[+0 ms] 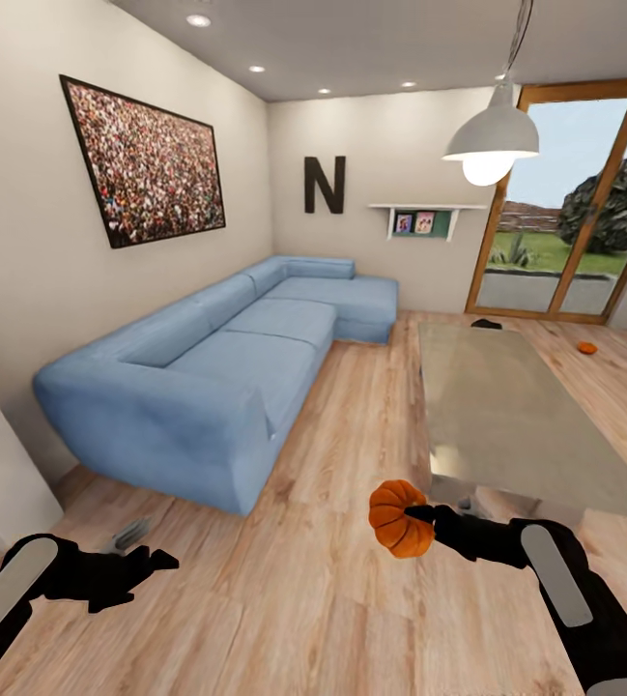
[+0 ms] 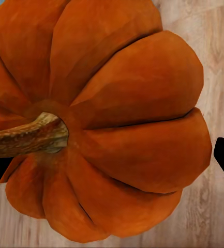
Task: Place each of the two pumpkins and all three candles from the living room inside a cabinet in the living room (use any cabinet), then make sure every cabinet is closed, and position the cauldron so it is next to a table in the living room.
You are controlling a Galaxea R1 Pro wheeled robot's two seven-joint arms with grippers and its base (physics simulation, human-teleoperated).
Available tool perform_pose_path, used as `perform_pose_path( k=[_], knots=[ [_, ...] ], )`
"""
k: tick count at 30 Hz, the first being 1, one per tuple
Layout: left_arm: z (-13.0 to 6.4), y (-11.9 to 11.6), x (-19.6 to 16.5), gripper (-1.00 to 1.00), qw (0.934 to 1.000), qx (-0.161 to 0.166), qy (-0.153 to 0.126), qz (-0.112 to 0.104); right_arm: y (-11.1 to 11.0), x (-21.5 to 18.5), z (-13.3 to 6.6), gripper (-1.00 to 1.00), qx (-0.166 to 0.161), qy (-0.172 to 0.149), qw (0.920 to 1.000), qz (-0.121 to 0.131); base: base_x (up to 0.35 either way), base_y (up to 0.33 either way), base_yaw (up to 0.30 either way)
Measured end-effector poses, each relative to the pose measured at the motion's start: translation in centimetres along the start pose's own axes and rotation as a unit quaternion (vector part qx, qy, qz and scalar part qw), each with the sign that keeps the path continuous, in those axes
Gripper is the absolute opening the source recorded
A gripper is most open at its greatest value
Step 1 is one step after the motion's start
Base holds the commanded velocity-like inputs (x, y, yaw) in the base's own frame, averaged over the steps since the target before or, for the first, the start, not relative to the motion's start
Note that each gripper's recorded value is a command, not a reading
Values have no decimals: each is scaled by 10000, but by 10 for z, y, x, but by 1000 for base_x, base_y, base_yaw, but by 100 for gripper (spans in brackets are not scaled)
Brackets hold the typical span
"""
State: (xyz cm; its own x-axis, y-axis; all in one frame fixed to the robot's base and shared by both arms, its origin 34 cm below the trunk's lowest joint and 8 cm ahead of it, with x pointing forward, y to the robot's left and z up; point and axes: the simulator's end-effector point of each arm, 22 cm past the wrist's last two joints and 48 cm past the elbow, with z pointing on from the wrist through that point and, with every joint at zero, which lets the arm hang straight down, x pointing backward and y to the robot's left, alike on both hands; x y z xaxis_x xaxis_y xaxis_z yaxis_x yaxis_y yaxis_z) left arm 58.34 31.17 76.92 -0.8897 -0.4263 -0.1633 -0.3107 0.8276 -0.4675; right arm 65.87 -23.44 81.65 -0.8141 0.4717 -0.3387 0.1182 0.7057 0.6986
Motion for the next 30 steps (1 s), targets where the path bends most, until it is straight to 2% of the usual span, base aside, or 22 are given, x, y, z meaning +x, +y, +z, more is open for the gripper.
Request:
perform_pose_path(
  k=[17, 30],
  knots=[
    [-7, -5, -3, 100, 10000, 44, -81, 34, -5, 1, -3, -100, 36, 1, 9999, 98, 0, 0, -218],
    [-12, -9, -4, 100, 9999, 71, -135, 81, -33, 11, 2, -100, 289, 36, 9989, 372, 0, 0, -219]
  ],
)
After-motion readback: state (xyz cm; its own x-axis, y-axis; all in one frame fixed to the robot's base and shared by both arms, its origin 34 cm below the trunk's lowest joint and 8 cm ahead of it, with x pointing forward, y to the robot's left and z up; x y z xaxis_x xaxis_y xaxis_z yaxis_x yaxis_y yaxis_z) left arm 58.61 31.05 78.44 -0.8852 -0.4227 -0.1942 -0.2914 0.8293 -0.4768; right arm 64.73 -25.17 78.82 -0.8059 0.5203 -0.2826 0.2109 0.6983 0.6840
